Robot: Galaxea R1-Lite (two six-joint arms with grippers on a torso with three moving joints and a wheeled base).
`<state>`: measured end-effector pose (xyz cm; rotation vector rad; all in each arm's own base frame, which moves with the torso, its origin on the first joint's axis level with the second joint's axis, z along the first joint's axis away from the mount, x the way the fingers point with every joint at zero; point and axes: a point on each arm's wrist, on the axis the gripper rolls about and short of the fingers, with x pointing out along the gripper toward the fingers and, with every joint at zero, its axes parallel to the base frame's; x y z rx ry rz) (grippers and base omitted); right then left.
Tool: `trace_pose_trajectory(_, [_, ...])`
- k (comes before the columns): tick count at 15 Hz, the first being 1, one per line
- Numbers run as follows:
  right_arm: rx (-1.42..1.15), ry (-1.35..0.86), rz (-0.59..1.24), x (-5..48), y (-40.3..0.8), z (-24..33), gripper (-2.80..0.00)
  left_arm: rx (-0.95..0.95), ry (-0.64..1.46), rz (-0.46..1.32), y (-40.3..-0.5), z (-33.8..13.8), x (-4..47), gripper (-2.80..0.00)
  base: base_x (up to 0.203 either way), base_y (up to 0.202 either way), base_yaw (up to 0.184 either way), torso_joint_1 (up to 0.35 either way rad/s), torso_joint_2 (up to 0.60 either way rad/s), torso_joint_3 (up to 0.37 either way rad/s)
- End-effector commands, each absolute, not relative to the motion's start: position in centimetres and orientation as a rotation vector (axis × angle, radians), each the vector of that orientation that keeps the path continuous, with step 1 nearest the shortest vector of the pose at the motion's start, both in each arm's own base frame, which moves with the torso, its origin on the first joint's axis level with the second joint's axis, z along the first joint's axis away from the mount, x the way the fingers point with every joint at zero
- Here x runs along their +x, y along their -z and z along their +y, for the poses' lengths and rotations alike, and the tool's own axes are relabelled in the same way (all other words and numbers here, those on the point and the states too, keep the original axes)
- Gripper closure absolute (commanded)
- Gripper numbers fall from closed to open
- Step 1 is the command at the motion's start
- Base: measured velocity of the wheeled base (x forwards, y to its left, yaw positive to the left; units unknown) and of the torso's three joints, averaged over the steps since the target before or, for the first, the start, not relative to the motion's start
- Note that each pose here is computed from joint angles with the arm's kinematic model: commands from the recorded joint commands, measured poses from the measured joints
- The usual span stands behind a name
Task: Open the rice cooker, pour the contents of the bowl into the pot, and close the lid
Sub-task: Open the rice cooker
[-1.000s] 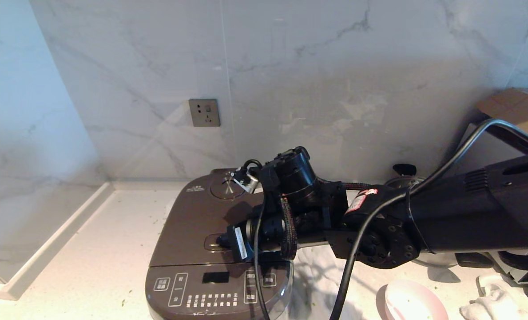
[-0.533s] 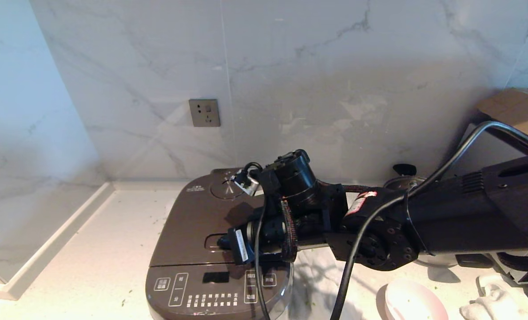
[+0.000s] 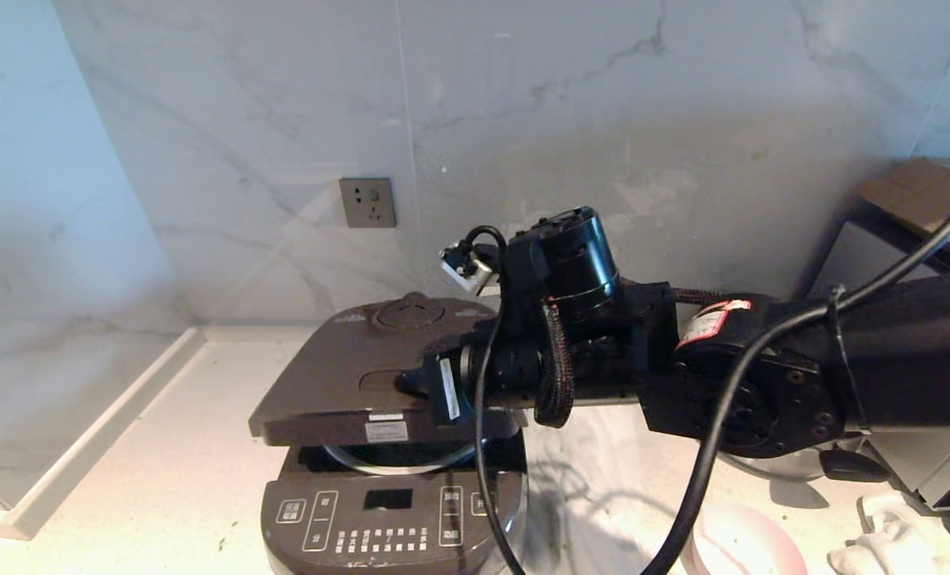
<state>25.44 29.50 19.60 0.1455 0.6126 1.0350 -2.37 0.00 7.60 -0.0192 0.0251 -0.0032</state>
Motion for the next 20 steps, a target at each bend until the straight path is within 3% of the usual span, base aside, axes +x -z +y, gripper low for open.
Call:
trace_pose_trajectory(1, [0.165,-1.053,0.555,24.7,-21.8,28.7,0.00,-0.020,0.003,0.025,-7.6,0.0,-2.4,0.00,0.000,0.000,0.000,0.000,0.00,0.000])
trace_pose_trajectory(11, [0.175,-1.030,0.331,22.0,-28.3,25.9,0.00,-0.020,0.004,0.025,-7.6,0.0,-2.4,0.00,0.000,0.000,0.000,0.000,0.00,0.000])
trace_pose_trajectory(20, [0.155,-0.861,0.138,18.1,-32.6,20.9,0.00,-0.021,0.004,0.025,-7.6,0.0,-2.4,0.00,0.000,0.000,0.000,0.000,0.00,0.000])
